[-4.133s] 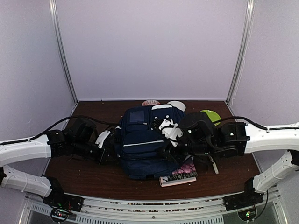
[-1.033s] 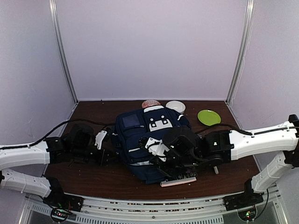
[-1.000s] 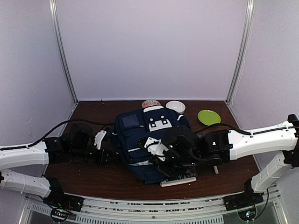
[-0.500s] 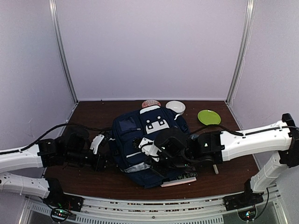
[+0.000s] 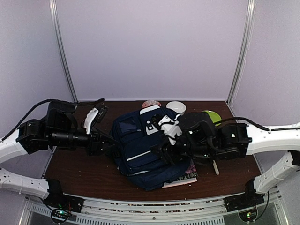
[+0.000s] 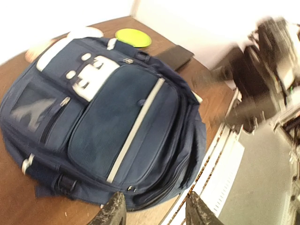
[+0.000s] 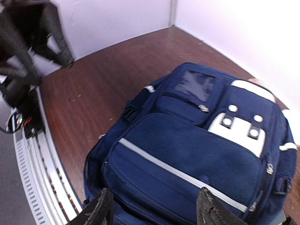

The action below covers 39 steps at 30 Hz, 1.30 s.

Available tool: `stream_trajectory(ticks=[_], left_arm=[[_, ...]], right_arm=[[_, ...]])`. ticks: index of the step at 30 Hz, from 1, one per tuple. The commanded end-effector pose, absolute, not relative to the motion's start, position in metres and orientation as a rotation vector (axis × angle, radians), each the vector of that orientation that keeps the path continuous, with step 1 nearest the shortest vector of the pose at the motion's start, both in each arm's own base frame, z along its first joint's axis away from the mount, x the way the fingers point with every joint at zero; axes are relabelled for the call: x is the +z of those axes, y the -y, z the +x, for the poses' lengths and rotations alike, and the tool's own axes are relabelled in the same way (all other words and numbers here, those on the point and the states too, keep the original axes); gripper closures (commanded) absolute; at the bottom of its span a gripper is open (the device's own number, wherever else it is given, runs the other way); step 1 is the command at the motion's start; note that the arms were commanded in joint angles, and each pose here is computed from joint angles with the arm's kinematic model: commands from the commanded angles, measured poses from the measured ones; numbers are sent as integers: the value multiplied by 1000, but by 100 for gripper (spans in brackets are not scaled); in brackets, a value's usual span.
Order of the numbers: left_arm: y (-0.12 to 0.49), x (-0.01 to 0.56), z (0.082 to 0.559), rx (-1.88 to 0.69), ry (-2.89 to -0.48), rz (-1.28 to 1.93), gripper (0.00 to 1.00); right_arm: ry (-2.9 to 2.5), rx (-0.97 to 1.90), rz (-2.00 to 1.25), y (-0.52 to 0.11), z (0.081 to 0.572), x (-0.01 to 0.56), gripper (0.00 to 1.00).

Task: Pack the student bag
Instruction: Unzip the student bag at the center of the board.

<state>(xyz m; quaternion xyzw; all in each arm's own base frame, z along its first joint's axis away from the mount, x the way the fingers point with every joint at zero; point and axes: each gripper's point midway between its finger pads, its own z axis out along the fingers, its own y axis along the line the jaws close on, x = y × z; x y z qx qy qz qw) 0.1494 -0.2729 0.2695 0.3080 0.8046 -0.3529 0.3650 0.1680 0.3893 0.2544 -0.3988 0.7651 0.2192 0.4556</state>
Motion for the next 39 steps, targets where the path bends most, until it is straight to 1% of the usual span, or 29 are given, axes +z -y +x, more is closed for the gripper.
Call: stream_trajectory(ticks=[1, 6, 11, 14, 16, 23, 26, 32, 34, 36, 37, 39], left_arm=[[318, 264, 150, -780, -2006, 1034, 25], [380, 243, 146, -659, -1972, 1279, 26], [420, 218, 149, -561, -1984, 1434, 26], [430, 209, 164, -463, -2012, 1426, 26], [437, 205, 167, -445, -2014, 1442, 26], [459, 190, 159, -514, -2049, 1513, 26], [459, 171, 154, -515, -2094, 1558, 26], [457, 150, 146, -529, -2143, 1598, 26], [456, 143, 148, -506, -2154, 1600, 30], [455, 140, 153, -469, -2160, 1588, 45], [454, 140, 156, -451, -2160, 1574, 55], [452, 148, 164, -423, -2148, 1519, 79]], right_arm=[[-1972, 466, -531, -316, 215, 257, 40], [-2020, 538, -230, -260, 228, 240, 41], [-2027, 565, -175, -245, 225, 231, 41], [-2034, 570, -178, -243, 223, 227, 42], [-2038, 580, -178, -243, 222, 225, 42], [-2024, 595, -176, -241, 220, 223, 42], [-2022, 595, -176, -239, 219, 222, 42], [-2020, 601, -176, -237, 218, 220, 42], [-2023, 602, -179, -238, 217, 219, 42], [-2028, 609, -185, -239, 216, 218, 42], [-2029, 619, -193, -241, 215, 217, 42], [-2031, 656, -231, -247, 211, 219, 42]])
